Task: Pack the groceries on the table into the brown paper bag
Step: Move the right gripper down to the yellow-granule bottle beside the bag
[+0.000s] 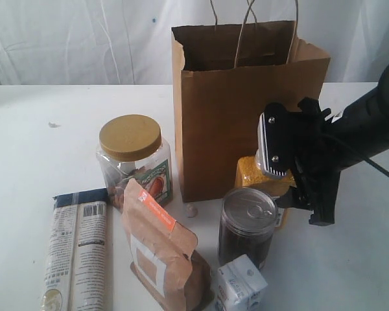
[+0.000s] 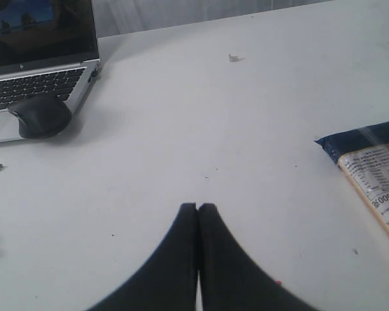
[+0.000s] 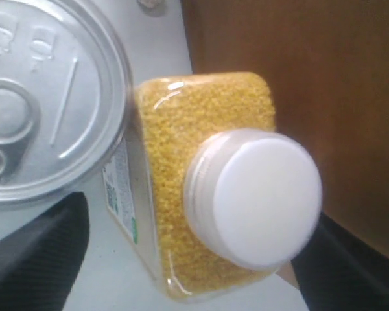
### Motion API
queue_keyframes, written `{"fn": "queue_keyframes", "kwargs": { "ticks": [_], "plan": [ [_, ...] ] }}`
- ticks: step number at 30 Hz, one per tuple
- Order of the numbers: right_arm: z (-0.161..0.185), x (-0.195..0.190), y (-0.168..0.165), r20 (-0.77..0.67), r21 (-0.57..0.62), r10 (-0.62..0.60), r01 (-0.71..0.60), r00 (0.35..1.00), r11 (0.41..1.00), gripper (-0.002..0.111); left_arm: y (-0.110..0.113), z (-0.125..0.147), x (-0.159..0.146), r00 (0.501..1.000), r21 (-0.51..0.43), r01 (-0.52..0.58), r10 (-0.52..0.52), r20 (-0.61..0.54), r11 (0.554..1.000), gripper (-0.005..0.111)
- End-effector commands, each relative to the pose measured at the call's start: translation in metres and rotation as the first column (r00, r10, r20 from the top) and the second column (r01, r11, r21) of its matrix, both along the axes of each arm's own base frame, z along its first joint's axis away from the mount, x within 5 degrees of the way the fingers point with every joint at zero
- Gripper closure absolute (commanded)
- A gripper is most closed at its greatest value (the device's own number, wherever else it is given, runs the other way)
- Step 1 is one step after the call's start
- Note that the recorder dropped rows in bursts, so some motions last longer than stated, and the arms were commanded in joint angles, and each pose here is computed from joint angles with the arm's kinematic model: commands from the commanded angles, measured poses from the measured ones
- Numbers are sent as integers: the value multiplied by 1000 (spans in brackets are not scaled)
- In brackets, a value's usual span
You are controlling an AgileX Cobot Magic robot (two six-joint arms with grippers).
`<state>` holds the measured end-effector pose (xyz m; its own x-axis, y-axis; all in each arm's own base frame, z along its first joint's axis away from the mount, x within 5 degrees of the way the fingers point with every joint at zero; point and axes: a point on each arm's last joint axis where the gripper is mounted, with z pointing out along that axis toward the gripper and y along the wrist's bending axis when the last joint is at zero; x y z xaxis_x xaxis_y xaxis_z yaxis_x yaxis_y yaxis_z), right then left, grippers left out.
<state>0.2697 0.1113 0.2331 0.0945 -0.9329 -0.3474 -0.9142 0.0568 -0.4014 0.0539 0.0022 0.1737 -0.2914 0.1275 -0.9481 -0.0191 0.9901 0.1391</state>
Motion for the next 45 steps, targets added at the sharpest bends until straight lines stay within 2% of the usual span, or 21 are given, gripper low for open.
{"fn": "queue_keyframes", "kwargs": {
  "ticks": [1,8,10,13,18,22,29,32,36,39,42,45],
  "plan": [
    [-1,-2,1,-34,8,-17,17,999,1000,36,0,-1,0,1000,-4,7,-7,6,1000,107],
    [-2,-4,1,-96,37,-93,97,991,995,50,0,-1,0,1000,-4,7,-7,6,1000,107],
    [-2,-5,1,-139,56,-148,157,979,986,51,0,-1,0,1000,-4,7,-7,6,1000,107],
    [-4,-5,1,-175,69,-212,226,962,972,52,0,-1,0,1000,-4,7,-7,6,1000,107],
    [-4,-6,1,-200,74,-245,264,949,962,52,0,-1,0,1000,-4,7,-7,6,1000,107],
    [-5,-8,0,-277,76,-334,367,901,927,52,0,-1,0,1000,-4,7,-7,6,1000,107],
    [-7,-14,-1,-347,39,-362,399,865,916,55,0,-1,0,1000,-4,7,-7,6,1000,107],
    [-8,-15,-4,-349,14,-388,418,853,908,58,0,-1,0,1000,-4,7,-7,6,1000,107],
    [-7,-11,-3,-322,39,-410,445,853,895,58,0,-1,0,1000,-4,7,-7,6,1000,107],
    [-4,-3,-3,-292,106,-486,532,824,840,57,0,-1,0,1000,-4,7,-7,6,1000,107],
    [-1,4,-2,-299,179,-576,638,761,749,50,0,-1,0,1000,-4,7,-7,6,1000,107],
    [-1,4,-2,-313,187,-594,661,741,727,45,0,-1,0,1000,-4,7,-7,6,1000,107]
  ]
}}
